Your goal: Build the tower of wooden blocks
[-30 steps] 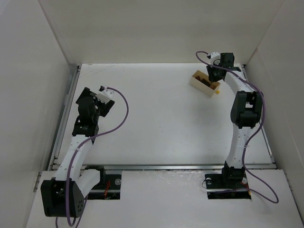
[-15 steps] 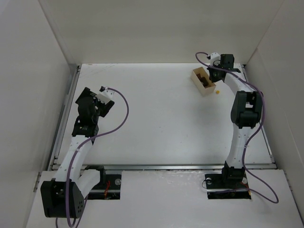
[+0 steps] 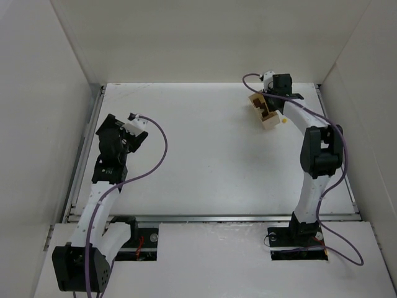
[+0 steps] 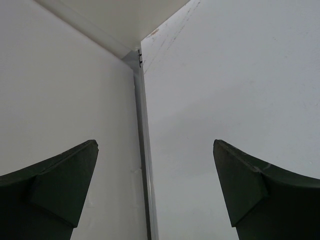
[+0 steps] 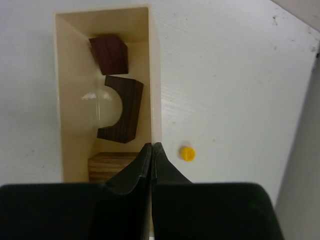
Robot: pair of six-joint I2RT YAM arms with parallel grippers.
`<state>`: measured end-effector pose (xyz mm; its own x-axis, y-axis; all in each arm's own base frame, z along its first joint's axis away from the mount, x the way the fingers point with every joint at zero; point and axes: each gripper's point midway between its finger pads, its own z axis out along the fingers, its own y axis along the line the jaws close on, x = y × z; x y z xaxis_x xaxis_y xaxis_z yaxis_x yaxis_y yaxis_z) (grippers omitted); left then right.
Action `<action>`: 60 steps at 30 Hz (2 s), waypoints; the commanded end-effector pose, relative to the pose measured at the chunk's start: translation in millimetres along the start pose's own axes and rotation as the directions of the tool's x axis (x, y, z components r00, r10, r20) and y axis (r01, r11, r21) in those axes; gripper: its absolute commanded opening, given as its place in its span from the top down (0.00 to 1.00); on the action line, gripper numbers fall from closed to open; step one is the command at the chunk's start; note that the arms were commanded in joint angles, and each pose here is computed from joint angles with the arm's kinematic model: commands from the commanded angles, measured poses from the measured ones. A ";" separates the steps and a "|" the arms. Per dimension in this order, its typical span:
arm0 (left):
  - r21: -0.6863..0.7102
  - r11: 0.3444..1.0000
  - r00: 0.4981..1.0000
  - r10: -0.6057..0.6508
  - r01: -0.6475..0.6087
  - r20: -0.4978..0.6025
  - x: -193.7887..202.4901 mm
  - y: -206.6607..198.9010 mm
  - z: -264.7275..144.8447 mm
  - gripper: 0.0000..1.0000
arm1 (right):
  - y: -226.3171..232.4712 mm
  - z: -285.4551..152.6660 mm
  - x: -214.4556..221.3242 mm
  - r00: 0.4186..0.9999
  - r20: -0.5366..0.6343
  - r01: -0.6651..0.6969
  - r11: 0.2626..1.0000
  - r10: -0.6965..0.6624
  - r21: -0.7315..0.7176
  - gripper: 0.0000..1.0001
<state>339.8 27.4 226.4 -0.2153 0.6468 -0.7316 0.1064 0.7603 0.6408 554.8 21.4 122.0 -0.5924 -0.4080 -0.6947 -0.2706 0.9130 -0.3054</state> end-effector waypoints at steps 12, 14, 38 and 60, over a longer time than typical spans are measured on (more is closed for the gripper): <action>-0.084 0.996 0.998 -0.022 0.027 0.061 -9.1 17.4 -20.1 0.00 | 61.0 -76.4 -19.2 0.996 -0.093 0.052 0.849 -0.003 0.526 1.00; -0.077 0.997 0.998 -0.022 0.026 0.053 -7.1 15.7 -20.2 0.00 | 74.6 -71.4 -1.7 0.988 -0.153 0.088 0.821 0.000 0.565 1.00; -0.051 0.998 0.998 -0.046 0.048 0.038 1.5 3.9 -22.2 0.00 | 189.8 -108.1 -21.6 0.996 -0.054 -0.045 0.941 0.067 0.334 0.18; -0.051 0.996 0.997 -0.065 0.067 0.039 3.3 2.3 -27.1 0.00 | 170.8 -88.1 -17.0 0.902 -0.156 -0.431 0.870 0.404 -0.238 0.00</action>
<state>313.5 31.2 222.9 -0.2139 0.6124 -0.7610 0.0655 0.7863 0.6144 447.6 163.7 138.6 -0.7685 0.0015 -0.6398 -0.0793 0.9921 0.0976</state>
